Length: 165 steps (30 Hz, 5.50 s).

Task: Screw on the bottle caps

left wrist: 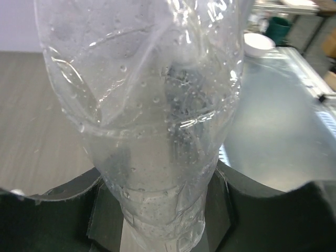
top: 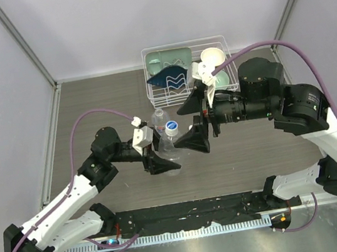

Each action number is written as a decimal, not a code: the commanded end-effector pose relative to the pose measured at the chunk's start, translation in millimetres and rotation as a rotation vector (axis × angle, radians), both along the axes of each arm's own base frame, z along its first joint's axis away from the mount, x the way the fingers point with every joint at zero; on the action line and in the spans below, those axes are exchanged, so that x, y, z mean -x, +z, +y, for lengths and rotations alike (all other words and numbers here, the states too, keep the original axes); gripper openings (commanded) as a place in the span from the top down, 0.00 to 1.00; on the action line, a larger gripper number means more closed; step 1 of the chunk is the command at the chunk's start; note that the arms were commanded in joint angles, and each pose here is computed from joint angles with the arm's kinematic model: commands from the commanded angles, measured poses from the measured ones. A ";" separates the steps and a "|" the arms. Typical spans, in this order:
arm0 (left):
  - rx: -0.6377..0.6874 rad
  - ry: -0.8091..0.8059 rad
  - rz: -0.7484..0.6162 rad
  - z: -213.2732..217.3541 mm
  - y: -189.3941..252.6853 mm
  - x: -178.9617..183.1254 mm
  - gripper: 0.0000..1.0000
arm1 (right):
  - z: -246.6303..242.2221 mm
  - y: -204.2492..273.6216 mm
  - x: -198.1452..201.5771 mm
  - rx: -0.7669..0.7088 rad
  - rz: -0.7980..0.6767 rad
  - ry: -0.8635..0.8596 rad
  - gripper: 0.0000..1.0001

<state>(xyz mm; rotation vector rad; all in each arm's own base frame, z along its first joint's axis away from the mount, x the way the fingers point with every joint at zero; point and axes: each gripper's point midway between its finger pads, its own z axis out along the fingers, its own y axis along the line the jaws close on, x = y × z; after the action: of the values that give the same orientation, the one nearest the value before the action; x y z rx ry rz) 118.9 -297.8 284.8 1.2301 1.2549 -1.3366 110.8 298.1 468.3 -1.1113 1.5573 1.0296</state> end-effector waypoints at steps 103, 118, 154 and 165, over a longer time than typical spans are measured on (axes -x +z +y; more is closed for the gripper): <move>-0.017 -0.210 -0.014 9.4 18.7 36.8 1.00 | -5.0 -15.3 12.6 0.079 -0.069 0.112 0.06; -0.024 -0.297 -0.021 11.0 7.2 53.0 1.00 | 15.8 -11.6 19.6 0.066 -0.088 0.233 0.32; 0.056 0.735 -0.497 50.0 31.7 -118.2 1.00 | 44.5 -113.4 -127.3 0.339 0.193 -0.733 0.99; 0.075 0.760 -0.327 58.2 18.9 -110.1 1.00 | 64.1 -13.9 -127.9 0.051 0.112 -0.643 0.20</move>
<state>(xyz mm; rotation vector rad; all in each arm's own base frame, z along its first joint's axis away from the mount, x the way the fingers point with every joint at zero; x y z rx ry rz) 238.3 -238.1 250.7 0.8529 1.3831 -0.5100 240.5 365.4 386.9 -0.5593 2.0438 0.4939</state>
